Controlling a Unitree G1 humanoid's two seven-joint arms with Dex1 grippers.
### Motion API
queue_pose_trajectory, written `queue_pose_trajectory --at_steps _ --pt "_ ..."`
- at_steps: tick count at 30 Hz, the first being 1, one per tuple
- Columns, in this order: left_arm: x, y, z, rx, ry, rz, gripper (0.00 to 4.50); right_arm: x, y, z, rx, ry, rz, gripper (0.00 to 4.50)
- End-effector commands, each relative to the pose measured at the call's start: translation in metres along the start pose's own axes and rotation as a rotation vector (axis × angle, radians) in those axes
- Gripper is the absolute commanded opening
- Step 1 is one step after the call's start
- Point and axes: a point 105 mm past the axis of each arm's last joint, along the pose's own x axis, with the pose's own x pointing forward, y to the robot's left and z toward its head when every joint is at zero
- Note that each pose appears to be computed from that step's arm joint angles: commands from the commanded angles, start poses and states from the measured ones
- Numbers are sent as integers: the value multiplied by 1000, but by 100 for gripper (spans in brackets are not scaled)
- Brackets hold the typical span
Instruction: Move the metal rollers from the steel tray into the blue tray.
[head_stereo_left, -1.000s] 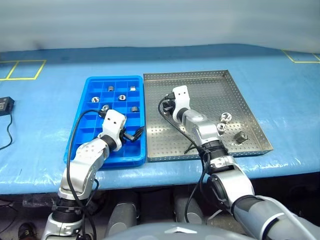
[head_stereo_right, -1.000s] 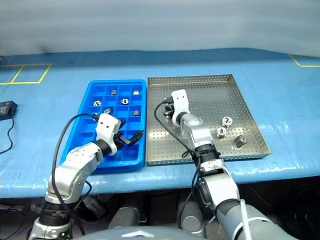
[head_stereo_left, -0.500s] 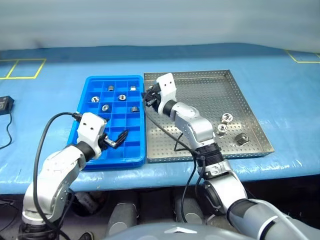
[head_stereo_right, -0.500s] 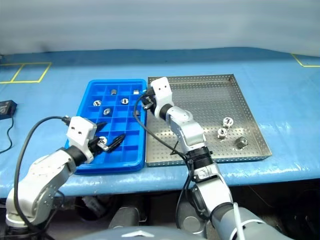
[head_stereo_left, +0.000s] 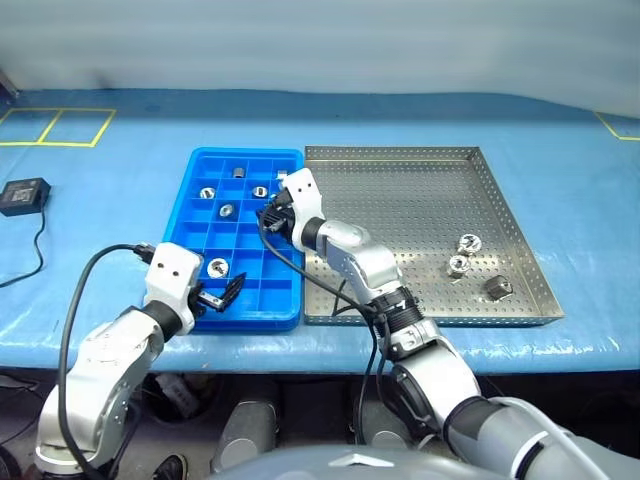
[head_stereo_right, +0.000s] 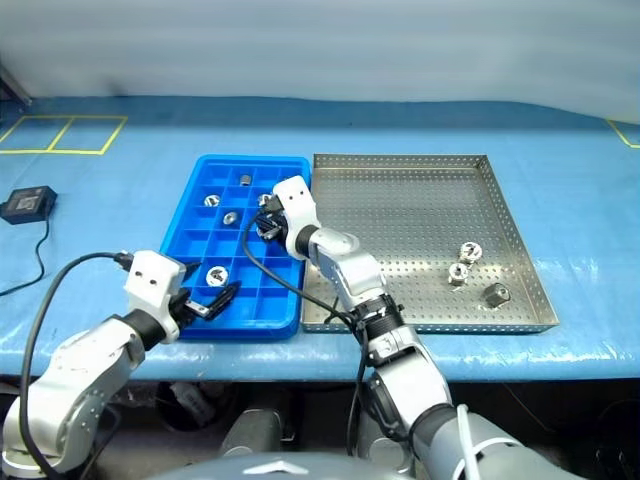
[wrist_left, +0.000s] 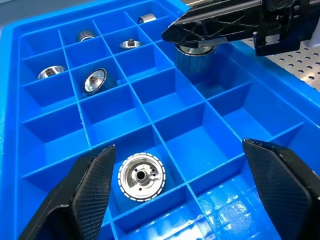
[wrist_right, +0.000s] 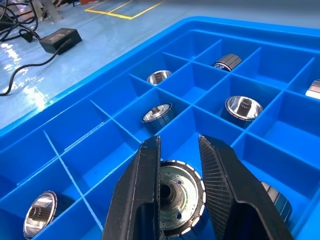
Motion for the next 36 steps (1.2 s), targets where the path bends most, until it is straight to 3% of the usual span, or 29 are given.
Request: queue_pose_trajectory --at_steps 1,15,21,30,36 --pt "-3 -4 12 28 -43 -3 441 8 19 25 -26 -77 60 84" --pt "1 -3 10 23 -30 6 441 16 34 19 -53 -52 96 84" --pt "4 -5 8 22 -26 0 441 15 35 26 -50 -94 91 280" --pt "11 -9 8 16 -29 -27 441 1 20 48 -32 -177 30 280" --pt "21 -22 12 22 -42 -98 441 -28 -11 52 -92 -192 -109 280"
